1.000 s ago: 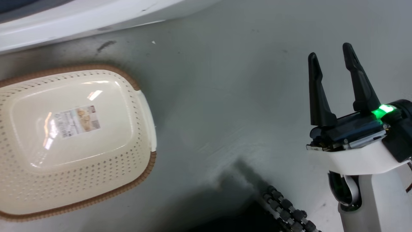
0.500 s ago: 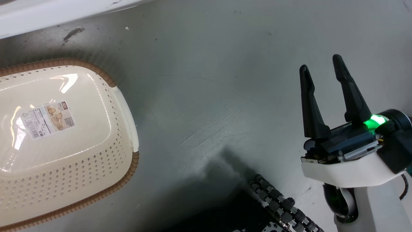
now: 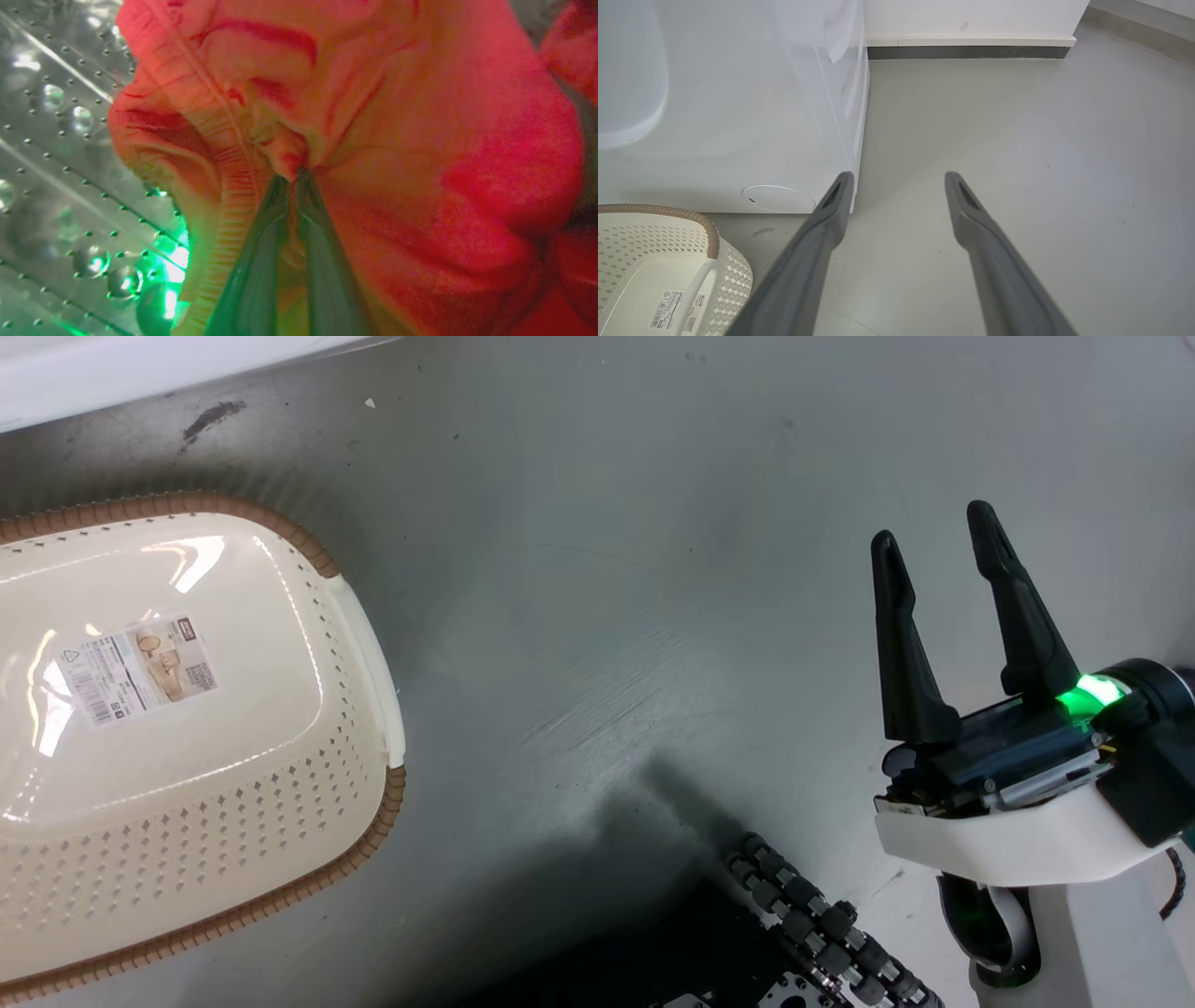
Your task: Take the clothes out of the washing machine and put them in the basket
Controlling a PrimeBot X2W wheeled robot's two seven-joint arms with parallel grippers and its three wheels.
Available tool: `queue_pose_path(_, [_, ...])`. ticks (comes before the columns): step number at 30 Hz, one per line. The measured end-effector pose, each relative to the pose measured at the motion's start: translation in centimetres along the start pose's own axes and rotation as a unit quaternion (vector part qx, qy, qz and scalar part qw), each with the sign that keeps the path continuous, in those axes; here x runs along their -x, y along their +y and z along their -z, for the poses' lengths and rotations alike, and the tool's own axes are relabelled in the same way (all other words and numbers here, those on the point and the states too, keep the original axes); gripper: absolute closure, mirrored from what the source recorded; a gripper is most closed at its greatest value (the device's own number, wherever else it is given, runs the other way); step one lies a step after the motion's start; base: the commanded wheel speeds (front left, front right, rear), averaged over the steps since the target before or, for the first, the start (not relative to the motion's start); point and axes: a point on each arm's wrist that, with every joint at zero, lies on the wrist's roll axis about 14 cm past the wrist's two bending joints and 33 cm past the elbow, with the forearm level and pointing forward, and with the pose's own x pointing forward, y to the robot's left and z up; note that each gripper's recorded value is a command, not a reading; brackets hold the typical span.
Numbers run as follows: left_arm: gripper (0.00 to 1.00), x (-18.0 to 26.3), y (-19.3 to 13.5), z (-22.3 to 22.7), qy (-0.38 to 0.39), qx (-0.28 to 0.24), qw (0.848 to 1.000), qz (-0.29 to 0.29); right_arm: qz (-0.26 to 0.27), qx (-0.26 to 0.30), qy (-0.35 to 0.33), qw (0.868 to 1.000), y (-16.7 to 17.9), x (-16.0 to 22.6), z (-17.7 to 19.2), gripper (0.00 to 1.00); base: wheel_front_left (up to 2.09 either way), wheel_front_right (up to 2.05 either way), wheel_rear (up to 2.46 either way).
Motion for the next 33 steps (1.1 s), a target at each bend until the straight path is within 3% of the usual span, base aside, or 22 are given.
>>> queue_pose_path(8, [1.0, 0.7, 1.3, -3.1, -0.083, -0.002, 0.996, -0.017, -0.003, 0.005, -0.014, 1.0, 0.0, -0.7, -0.8, 0.0, 0.0, 0.0, 0.0])
queue_pose_path(16, [1.0, 2.7, 2.5, -6.7, -0.18, 0.008, 0.983, -0.036, -0.006, 0.018, -0.049, 0.999, -0.3, -1.5, -3.2, 0.0, 0.0, 0.0, 0.0])
queue_pose_path(33, [1.0, 11.3, -0.5, -7.5, -0.297, 0.041, 0.954, -0.008, -0.008, 0.043, -0.123, 0.991, -0.2, -0.4, -8.9, 0.0, 0.0, 0.0, 0.0])
